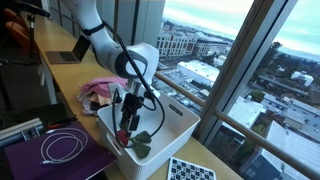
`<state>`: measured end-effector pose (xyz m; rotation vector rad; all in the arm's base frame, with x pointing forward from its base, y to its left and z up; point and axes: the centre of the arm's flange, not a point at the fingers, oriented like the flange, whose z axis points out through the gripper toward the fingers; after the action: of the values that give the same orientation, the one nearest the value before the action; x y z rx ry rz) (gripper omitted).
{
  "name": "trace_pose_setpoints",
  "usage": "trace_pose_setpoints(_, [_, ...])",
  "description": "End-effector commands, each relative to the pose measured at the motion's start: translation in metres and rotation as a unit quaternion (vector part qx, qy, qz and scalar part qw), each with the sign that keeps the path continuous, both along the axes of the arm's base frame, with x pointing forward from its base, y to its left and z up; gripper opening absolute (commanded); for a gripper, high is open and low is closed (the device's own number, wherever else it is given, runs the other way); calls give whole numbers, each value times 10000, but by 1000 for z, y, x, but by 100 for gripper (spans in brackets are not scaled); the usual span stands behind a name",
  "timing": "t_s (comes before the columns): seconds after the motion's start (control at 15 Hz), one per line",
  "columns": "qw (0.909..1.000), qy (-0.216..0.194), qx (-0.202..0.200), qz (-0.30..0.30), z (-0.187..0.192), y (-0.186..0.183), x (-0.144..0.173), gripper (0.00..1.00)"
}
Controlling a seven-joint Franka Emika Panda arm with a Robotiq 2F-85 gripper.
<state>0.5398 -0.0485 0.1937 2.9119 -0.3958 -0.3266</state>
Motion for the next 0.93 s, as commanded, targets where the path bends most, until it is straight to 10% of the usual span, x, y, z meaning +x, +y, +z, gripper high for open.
trace_pose_setpoints(0.0, [9997, 178, 159, -87, -35, -11, 9, 100])
trace_pose_setpoints(0.27, [9988, 404, 218, -168, -67, -23, 12, 98])
trace_pose_setpoints(0.33, [9985, 454, 243, -183, -72, -25, 13, 74])
trace_pose_setpoints(0.87, [9990, 324, 244, -191, -38, -17, 23, 23])
